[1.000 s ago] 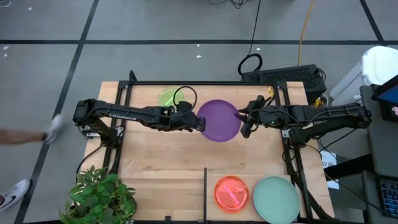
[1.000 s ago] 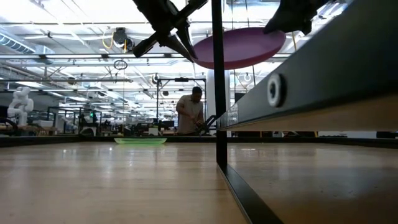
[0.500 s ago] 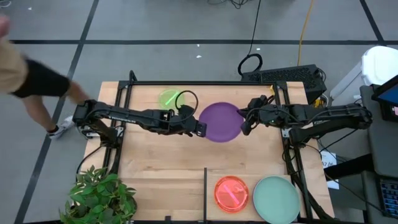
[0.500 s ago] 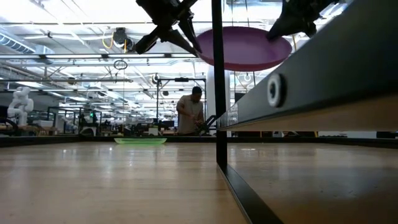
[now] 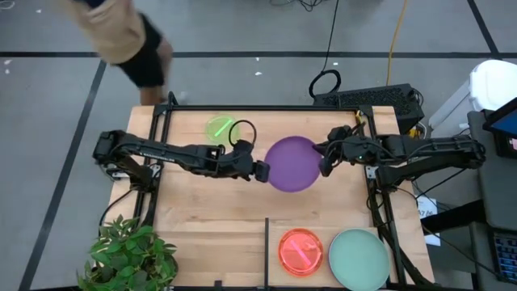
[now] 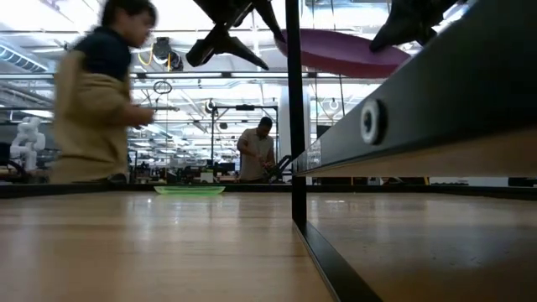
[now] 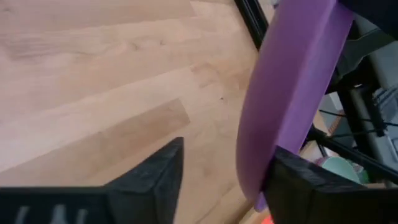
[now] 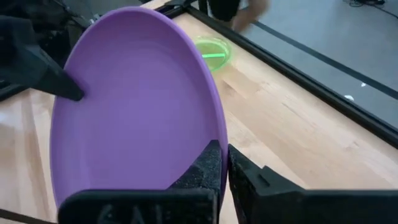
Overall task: Place and stack plates onto a shelf
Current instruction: Stack the purple plate on top of the blue plate on the shelf
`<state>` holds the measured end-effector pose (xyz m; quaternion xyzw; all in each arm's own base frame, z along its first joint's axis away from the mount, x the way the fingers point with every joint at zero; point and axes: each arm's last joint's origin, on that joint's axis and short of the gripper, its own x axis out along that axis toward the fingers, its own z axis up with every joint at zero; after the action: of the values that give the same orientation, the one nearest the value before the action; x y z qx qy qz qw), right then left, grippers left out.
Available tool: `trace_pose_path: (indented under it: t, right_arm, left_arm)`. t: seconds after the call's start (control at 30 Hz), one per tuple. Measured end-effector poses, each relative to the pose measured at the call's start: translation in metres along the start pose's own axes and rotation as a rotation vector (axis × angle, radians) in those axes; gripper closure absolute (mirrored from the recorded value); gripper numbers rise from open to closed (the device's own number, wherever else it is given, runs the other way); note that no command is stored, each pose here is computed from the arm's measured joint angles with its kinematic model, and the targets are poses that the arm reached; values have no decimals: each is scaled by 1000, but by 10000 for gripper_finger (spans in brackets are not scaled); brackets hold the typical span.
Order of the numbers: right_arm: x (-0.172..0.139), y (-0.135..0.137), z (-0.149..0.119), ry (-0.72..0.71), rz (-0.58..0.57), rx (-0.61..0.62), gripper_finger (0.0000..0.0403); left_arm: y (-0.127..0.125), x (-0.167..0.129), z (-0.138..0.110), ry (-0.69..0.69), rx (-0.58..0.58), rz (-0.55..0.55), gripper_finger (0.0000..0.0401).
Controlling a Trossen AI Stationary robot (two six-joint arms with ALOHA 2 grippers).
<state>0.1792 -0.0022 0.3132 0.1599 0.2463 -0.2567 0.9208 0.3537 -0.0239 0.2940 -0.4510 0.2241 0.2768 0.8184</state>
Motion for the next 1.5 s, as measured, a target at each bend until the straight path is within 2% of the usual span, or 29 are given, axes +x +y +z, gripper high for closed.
trace_pose_path:
  t: [0.13,0.33,0.47,0.73,1.03,1.27,1.5]
  right_arm:
    - [-5,-1,0,7,44,30,402]
    - [-9,-5,-4,51,41,41,402]
    - [-11,-6,-4,58,54,32,402]
    - [-25,-4,1,139,217,13,402]
    - [-61,-9,20,351,249,-85,402]
    - [-64,-5,8,592,347,-105,402]
    - [-65,8,-2,700,416,-197,402]
  left_arm:
    - [-4,-14,7,35,1,-72,180]
    - [-8,-43,18,37,39,-162,174]
    - [-5,-54,21,44,64,-158,174]
    - [3,-61,23,65,103,-101,174]
    - [3,-61,23,68,123,-99,174]
    - [4,-61,22,72,136,-94,174]
    - [3,-61,21,93,143,-104,173]
